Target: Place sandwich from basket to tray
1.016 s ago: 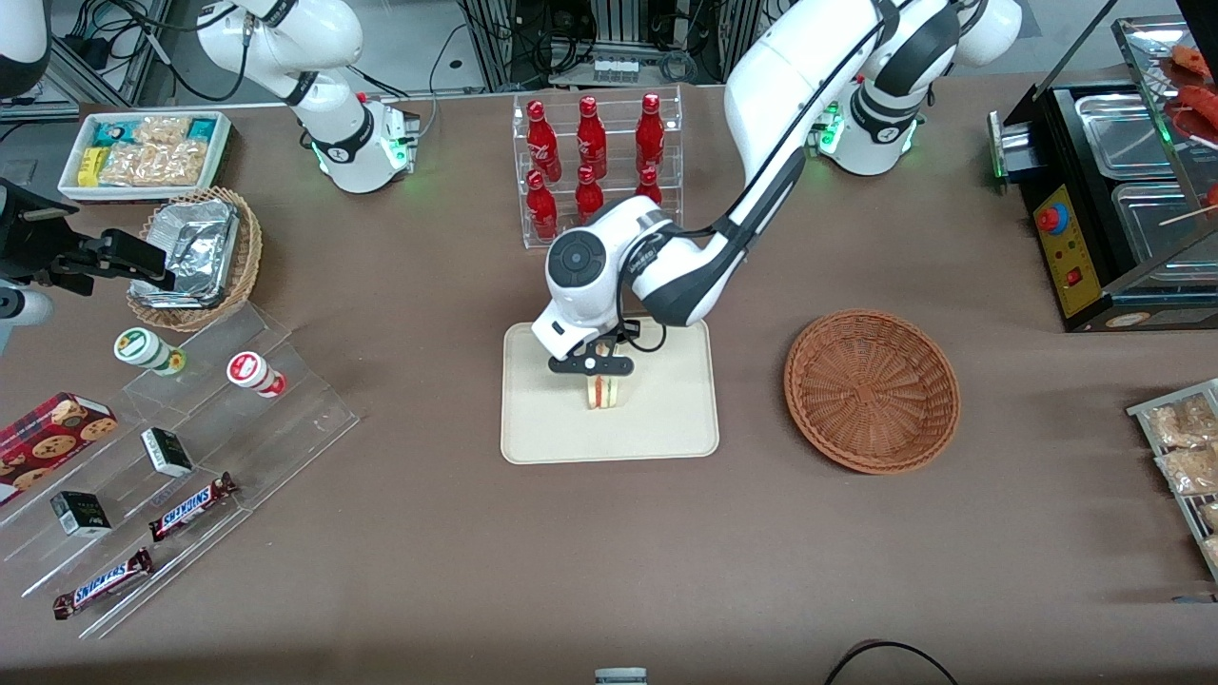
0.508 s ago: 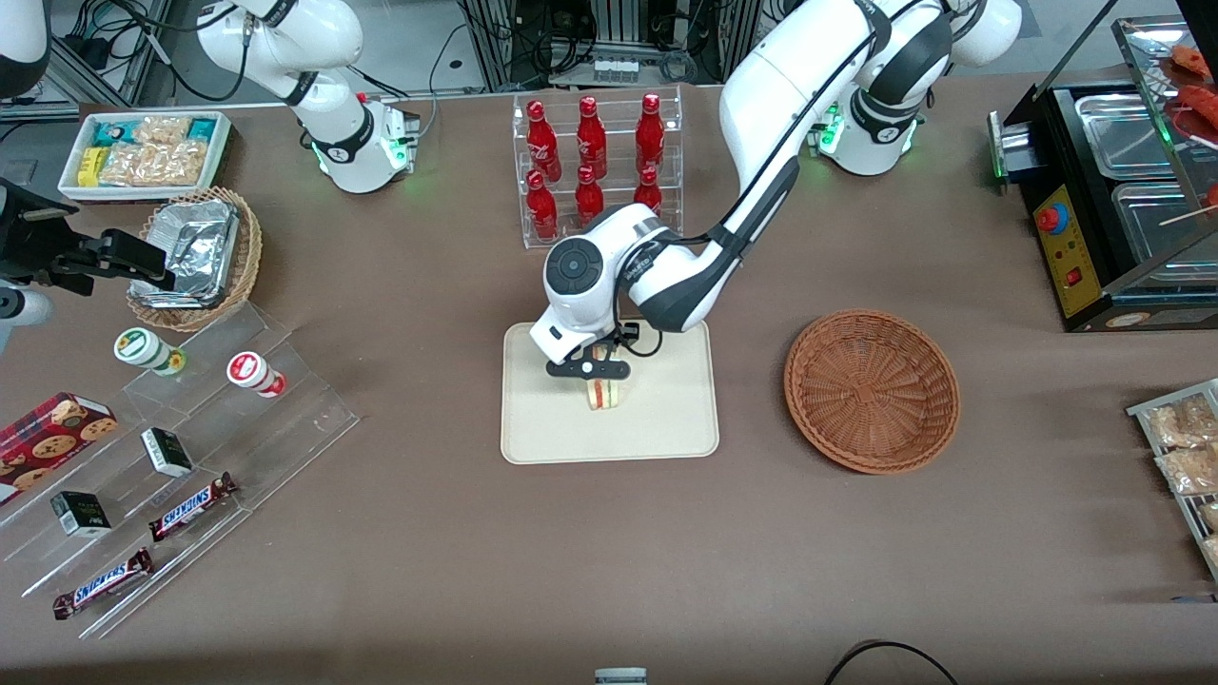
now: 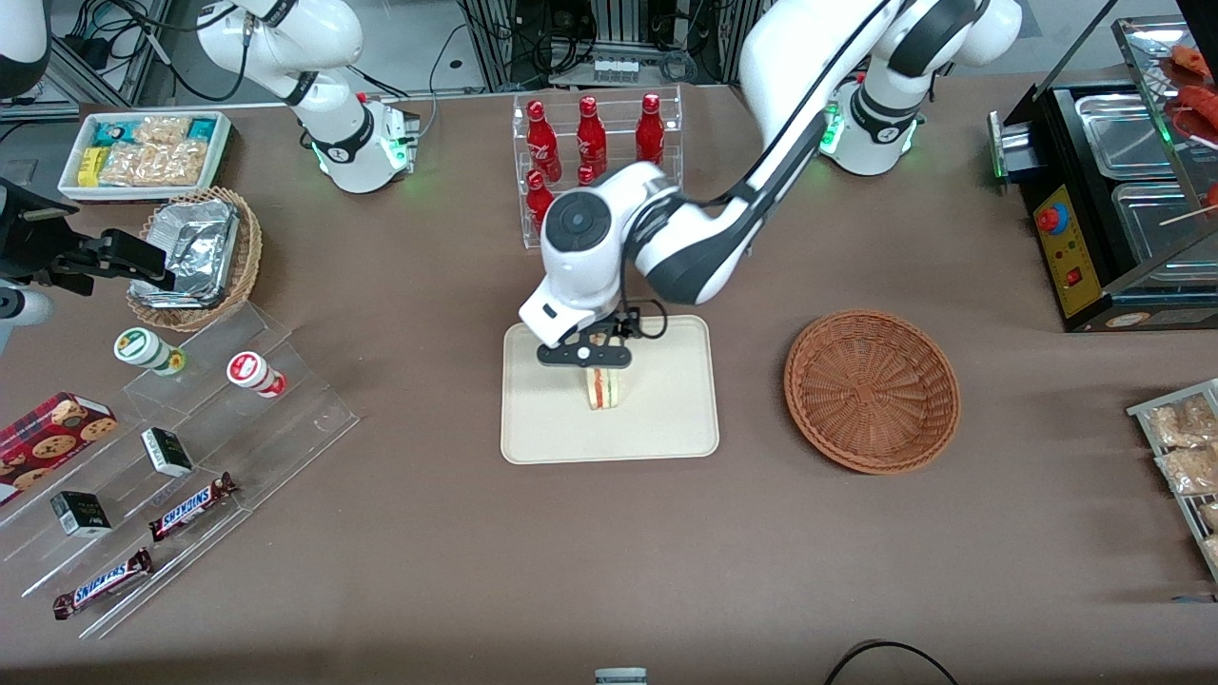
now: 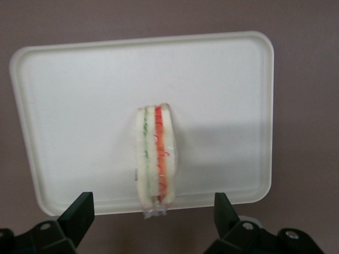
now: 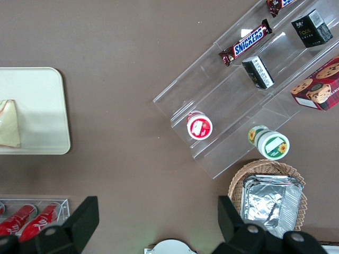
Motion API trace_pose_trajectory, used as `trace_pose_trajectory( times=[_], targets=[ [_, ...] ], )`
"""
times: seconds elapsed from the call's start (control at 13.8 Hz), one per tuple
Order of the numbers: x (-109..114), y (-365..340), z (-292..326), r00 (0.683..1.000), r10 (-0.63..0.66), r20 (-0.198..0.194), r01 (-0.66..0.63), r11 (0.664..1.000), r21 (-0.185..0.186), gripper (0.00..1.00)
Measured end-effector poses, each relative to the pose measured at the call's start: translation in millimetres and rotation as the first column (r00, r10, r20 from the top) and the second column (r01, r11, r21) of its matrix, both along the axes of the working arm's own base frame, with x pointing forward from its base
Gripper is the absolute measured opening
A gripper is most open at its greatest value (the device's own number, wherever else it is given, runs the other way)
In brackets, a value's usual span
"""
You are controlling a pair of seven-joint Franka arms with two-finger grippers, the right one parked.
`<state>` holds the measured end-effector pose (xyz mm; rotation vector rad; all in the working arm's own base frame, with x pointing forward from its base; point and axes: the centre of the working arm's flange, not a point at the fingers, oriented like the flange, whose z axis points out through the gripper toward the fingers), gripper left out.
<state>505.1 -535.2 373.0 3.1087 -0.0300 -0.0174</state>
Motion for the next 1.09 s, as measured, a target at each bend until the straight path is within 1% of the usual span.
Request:
trace_pose_trajectory(
  times=[0.15, 0.29, 0.44, 0.58, 0.65, 0.8, 0.94, 1.09],
  targets=[
    [29.7, 45.4, 48.9, 0.997, 0.073, 0.023, -0.073, 0.997, 0.000, 1.00],
    [60.6, 100.8, 90.0, 0.987, 0.157, 0.043, -0.157, 0.988, -0.003, 1.00],
    [82.6, 155.1, 119.2, 0.972, 0.229, 0.049, -0.230, 0.973, 0.009, 1.00],
    [98.5, 208.8, 141.5, 0.959, 0.277, 0.059, -0.278, 0.961, 0.015, 1.00],
    [102.3, 235.9, 150.5, 0.958, 0.280, 0.061, -0.282, 0.959, 0.024, 1.00],
    [99.4, 284.6, 167.1, 0.962, 0.269, 0.047, -0.271, 0.961, 0.058, 1.00],
    [86.2, 324.8, 183.7, 0.972, 0.232, 0.034, -0.234, 0.968, 0.088, 1.00],
    [66.7, 360.2, 200.6, 0.981, 0.191, 0.038, -0.194, 0.975, 0.106, 1.00]
  ],
)
